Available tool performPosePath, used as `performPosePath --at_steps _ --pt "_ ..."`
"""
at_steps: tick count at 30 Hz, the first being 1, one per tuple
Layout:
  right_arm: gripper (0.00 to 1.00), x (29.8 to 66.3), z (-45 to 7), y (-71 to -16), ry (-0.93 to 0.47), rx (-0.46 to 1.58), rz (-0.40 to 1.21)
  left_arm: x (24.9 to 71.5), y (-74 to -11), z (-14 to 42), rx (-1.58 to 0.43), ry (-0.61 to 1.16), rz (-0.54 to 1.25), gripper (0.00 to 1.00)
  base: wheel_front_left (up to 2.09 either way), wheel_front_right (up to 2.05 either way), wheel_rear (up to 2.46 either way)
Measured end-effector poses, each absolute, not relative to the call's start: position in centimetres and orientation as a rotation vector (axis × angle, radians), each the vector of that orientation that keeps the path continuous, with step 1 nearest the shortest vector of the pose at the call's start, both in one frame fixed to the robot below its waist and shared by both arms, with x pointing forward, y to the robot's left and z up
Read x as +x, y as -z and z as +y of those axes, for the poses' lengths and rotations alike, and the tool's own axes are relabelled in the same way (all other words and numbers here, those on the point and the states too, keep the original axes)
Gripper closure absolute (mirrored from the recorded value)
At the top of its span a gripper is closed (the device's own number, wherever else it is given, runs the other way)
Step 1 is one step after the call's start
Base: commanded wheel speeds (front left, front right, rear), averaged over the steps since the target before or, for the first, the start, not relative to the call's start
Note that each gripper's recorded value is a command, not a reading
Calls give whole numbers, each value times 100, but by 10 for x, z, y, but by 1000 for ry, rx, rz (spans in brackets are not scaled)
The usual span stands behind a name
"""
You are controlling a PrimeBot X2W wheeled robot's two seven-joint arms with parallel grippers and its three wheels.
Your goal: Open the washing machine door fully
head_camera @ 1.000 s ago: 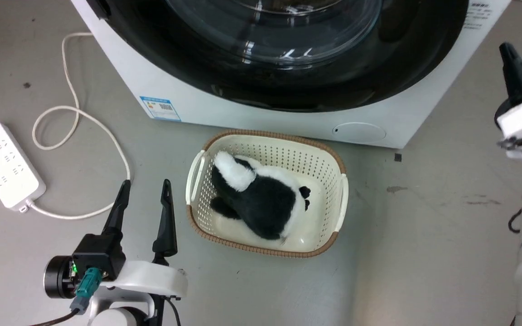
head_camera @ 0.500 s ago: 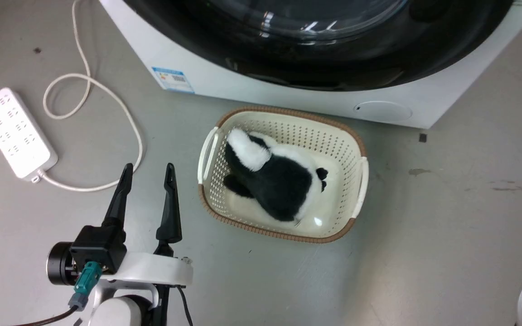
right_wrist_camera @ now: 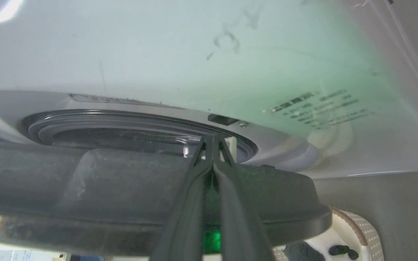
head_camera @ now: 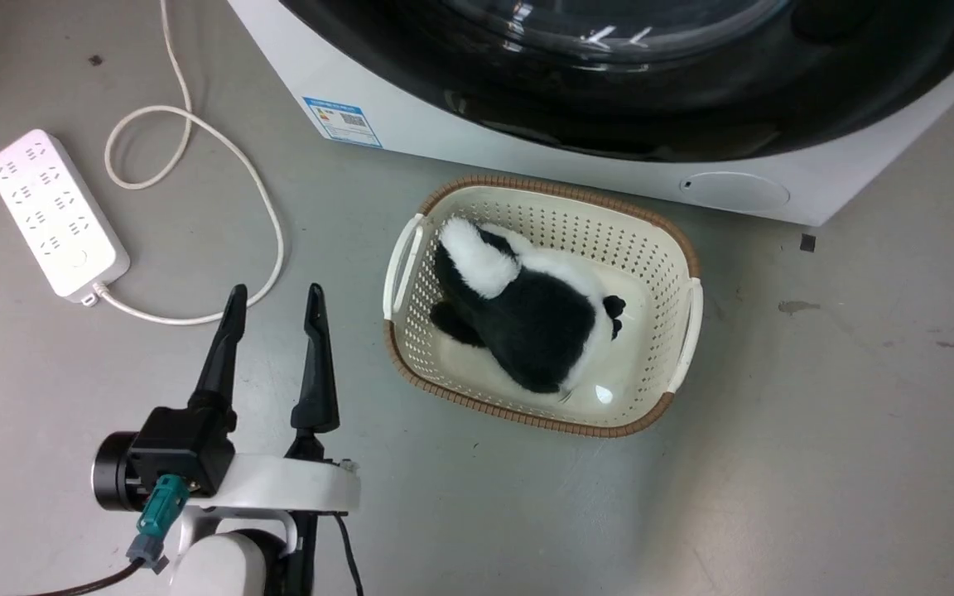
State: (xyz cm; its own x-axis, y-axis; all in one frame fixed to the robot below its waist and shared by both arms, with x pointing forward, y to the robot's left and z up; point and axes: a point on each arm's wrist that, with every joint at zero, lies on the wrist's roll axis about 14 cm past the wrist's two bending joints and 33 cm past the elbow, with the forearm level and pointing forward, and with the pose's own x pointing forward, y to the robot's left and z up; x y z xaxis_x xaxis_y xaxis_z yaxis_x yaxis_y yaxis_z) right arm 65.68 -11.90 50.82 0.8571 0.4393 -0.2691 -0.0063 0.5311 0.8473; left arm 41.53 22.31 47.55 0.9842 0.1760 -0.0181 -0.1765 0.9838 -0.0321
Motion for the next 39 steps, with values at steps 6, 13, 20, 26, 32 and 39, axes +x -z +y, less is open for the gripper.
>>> performPosePath --at_steps 6,13,20,26,32,39 --pt "100 645 -113 -510 -318 1037 544 414 -483 222 -43 -176 -13 0 0 0 0" --pt "100 612 -104 -508 -383 1091 622 409 -497 221 -52 -174 -54 0 0 0 0" --pt "100 569 -75 -515 -545 1182 729 394 -504 214 -67 -149 -75 0 0 0 0" --pt "100 519 -34 -516 -703 1208 834 374 -502 208 -82 -141 -64 0 0 0 0" --pt "100 466 -6 -501 -789 1185 926 362 -500 198 -94 -111 -55 0 0 0 0" --pt "100 412 32 -493 -908 1170 1006 350 -494 189 -90 -82 -34 0 0 0 0"
